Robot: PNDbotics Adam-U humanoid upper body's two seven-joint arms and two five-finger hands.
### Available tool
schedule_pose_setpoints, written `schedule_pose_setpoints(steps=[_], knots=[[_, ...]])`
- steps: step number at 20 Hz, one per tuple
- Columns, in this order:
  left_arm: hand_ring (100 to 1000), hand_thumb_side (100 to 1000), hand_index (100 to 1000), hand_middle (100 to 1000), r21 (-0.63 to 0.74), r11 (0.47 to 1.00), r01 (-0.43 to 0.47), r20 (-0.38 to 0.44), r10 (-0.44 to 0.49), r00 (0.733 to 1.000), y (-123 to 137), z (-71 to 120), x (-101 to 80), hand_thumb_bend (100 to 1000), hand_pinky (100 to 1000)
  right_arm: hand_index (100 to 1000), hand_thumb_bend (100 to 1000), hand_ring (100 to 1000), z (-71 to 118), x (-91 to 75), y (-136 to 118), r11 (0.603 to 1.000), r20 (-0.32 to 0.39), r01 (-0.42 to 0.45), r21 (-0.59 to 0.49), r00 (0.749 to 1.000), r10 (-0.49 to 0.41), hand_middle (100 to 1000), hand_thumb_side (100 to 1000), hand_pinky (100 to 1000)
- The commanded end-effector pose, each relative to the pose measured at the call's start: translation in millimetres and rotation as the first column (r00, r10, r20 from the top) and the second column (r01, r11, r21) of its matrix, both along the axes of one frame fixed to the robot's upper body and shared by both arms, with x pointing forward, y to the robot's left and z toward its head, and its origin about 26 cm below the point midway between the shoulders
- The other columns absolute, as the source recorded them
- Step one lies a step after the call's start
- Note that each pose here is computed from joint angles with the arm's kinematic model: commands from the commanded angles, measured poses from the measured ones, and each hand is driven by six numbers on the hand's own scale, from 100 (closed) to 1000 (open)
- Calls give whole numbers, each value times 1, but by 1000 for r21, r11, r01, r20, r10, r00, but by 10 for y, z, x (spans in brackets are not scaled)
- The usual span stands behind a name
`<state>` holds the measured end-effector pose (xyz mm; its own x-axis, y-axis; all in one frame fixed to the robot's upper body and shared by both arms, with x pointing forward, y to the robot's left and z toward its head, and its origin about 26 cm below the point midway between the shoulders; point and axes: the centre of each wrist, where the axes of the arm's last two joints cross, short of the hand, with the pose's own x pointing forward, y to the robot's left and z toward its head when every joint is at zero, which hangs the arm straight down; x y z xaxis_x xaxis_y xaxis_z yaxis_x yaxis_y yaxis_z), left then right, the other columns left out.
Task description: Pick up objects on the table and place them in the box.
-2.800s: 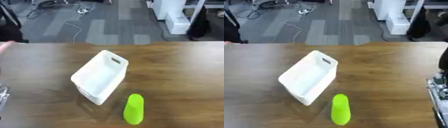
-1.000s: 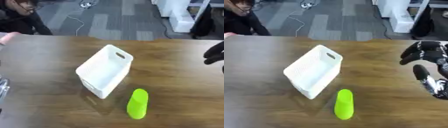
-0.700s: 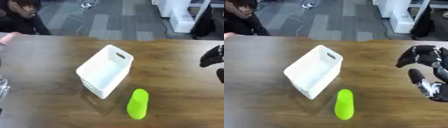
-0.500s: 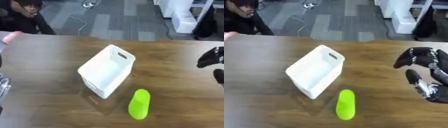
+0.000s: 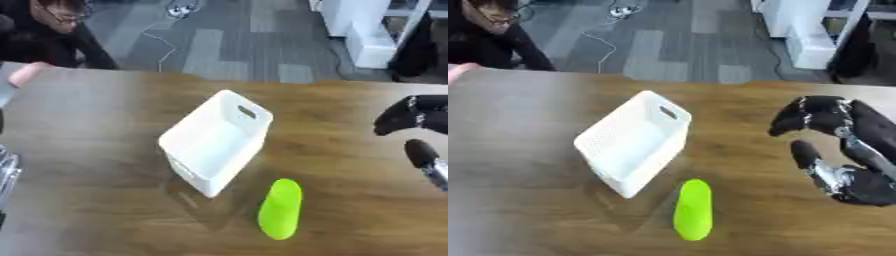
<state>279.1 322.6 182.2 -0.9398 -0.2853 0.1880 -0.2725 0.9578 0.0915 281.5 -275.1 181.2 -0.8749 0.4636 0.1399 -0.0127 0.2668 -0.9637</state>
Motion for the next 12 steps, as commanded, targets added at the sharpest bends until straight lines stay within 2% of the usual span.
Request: schedule_pose_setpoints(steps=[1, 12], knots=[[624, 1000, 732, 720, -14, 999, 32, 75, -31, 997, 7, 98, -1, 723, 608, 732, 100, 658, 79, 4, 51, 999, -4, -13, -37, 1000, 13, 658, 1000, 505], [624, 1000, 731, 720, -17, 999, 39, 77, -37, 996, 0, 106, 4, 723, 609, 752, 100, 700, 69, 22, 197, 994, -73, -35, -101, 997, 28, 697, 1000, 585]])
